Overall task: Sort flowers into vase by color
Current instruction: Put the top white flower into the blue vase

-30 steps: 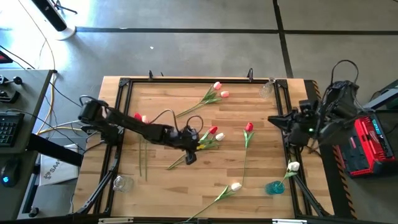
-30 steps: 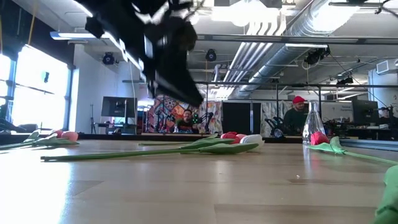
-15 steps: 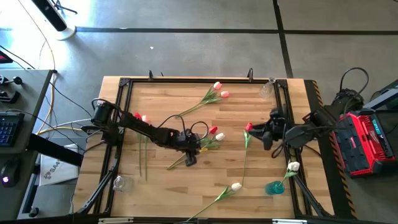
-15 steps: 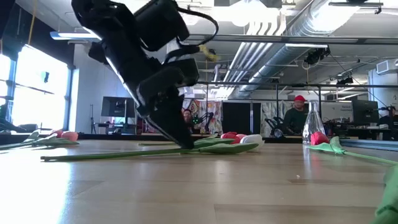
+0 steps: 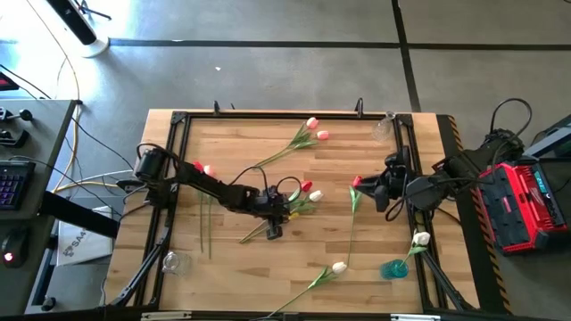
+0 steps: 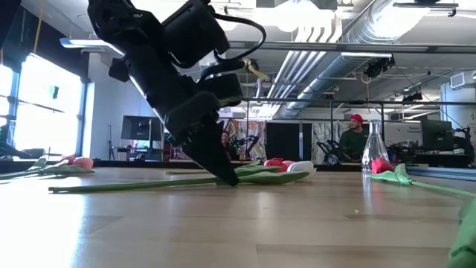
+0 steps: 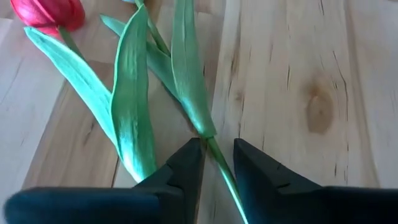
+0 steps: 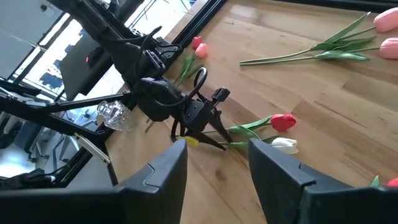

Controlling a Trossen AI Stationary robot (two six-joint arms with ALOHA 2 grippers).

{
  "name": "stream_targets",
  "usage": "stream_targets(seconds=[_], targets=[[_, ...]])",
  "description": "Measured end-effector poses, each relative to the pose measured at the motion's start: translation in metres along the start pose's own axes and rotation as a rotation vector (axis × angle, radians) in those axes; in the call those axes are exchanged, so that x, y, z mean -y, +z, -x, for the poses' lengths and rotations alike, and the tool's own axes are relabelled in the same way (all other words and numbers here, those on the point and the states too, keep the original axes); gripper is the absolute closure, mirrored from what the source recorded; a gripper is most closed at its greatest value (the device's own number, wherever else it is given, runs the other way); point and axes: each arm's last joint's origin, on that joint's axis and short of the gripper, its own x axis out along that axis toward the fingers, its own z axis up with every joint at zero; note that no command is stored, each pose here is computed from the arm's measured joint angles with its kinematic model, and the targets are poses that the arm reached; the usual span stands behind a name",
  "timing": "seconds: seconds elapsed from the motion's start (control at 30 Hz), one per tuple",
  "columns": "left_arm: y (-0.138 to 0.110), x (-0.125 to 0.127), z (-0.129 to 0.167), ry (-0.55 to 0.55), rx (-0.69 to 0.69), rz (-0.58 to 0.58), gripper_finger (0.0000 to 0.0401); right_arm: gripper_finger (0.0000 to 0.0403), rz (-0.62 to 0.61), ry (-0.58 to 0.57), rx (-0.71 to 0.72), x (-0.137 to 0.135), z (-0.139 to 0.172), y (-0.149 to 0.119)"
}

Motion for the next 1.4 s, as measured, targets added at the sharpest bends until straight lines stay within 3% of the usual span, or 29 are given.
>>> stream_targets(seconds=[0.2, 0.5, 0.7, 1.0, 1.27, 1.4], targets=[[0.001, -0.001, 0.001, -0.005, 0.002, 0.031, 0.0393, 0.0279, -0.043, -0.022, 0.0, 0.003, -0.002, 0.003], [0.017, -0.004, 0.025, -0.041, 0.053, 0.128, 0.04, 0.0321, -0.098, -0.104, 0.054, 0.011, -0.006, 0.008], [0.049, -0.011, 0.077, -0.074, 0.245, 0.177, 0.04, 0.0289, -0.014, -0.068, 0.073, 0.006, -0.006, 0.01], [0.087, -0.032, 0.149, -0.121, 0.612, 0.221, 0.0401, 0.0213, 0.012, 0.033, 0.131, -0.007, -0.006, 0.016], [0.112, -0.037, 0.18, -0.227, 0.959, 0.234, 0.0401, 0.0199, 0.174, 0.03, 0.318, -0.032, -0.023, 0.018], [0.116, -0.037, 0.186, -0.247, 1.023, 0.237, 0.0401, 0.0198, 0.23, 0.047, 0.379, -0.044, -0.032, 0.02]])
